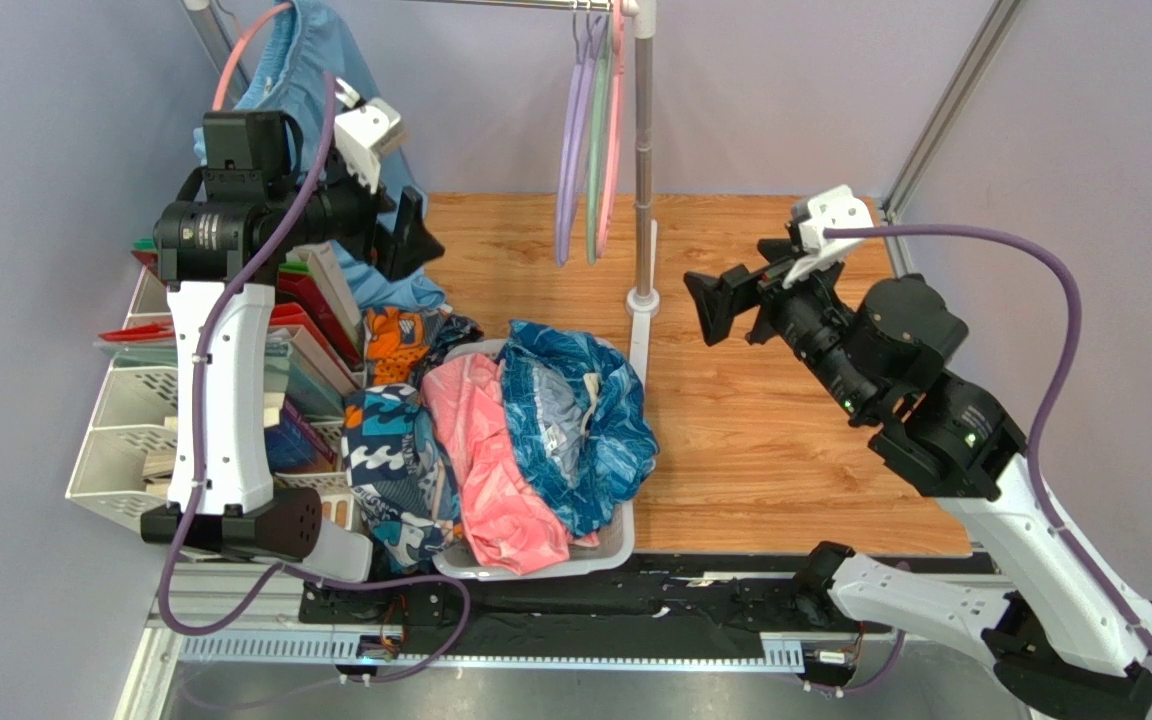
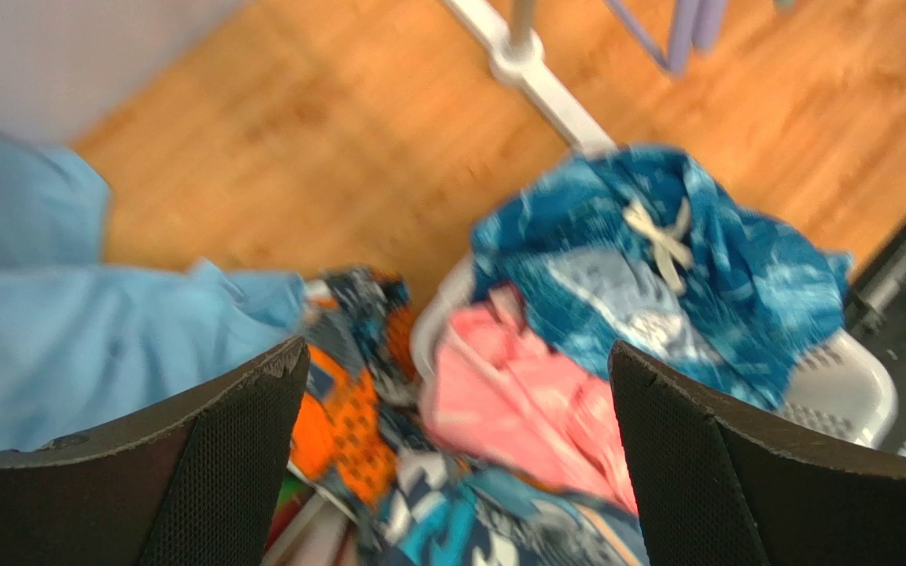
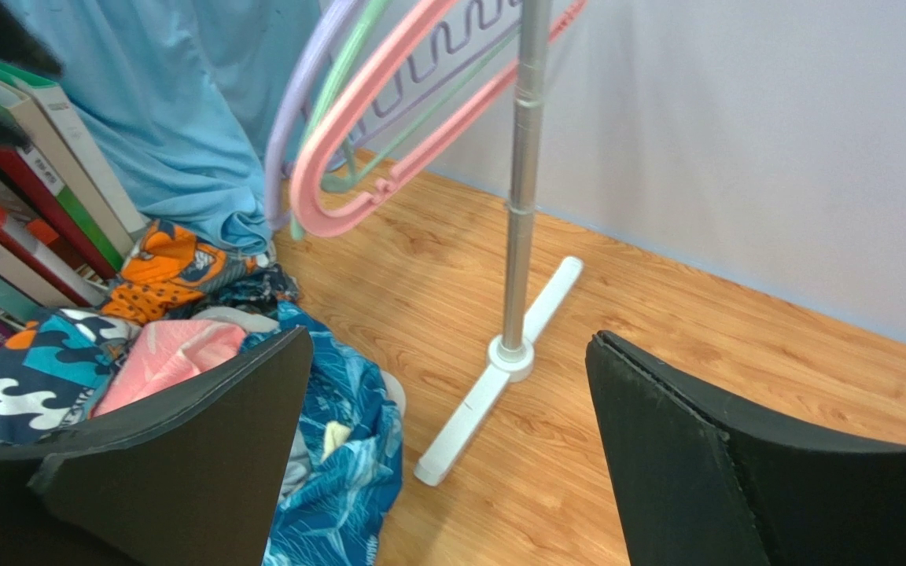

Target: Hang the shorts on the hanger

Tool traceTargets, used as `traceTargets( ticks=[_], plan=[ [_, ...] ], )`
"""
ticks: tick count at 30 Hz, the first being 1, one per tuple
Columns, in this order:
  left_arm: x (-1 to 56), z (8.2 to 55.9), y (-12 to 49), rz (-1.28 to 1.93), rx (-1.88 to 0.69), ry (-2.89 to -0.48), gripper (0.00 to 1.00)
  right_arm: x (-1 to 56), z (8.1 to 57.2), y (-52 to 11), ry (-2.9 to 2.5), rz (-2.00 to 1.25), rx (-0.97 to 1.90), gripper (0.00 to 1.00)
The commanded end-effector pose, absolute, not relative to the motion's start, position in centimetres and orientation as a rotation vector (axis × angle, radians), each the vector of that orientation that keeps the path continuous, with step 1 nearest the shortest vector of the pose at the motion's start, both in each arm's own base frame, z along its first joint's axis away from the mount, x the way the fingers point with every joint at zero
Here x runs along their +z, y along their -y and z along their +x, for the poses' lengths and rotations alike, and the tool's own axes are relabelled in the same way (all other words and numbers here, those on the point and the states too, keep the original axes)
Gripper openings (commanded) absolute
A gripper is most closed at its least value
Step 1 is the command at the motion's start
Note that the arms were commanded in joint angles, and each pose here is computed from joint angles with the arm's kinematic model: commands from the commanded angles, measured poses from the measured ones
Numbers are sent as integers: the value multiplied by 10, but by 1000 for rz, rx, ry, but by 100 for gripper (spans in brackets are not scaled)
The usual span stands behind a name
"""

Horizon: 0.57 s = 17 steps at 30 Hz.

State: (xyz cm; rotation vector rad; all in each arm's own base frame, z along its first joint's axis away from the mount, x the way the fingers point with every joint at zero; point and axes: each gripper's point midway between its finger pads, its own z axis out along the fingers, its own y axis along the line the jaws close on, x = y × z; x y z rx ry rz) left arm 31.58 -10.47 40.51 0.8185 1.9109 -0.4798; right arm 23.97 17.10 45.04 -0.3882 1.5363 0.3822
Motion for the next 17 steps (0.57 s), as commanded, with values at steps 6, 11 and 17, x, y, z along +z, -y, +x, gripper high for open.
traceTargets(
  ticks=[6,11,17],
  plan=[
    [324,236,101,865,-582,-2146,99,383,231,-119,-1667,-226,348,92],
    [304,225,102,851,-596,-2166,99,344,220,-93,-1718,-146,333,92],
    [306,230,101,840,-567,-2169,99,326,216,-81,-1745,-113,320,92]
  ],
)
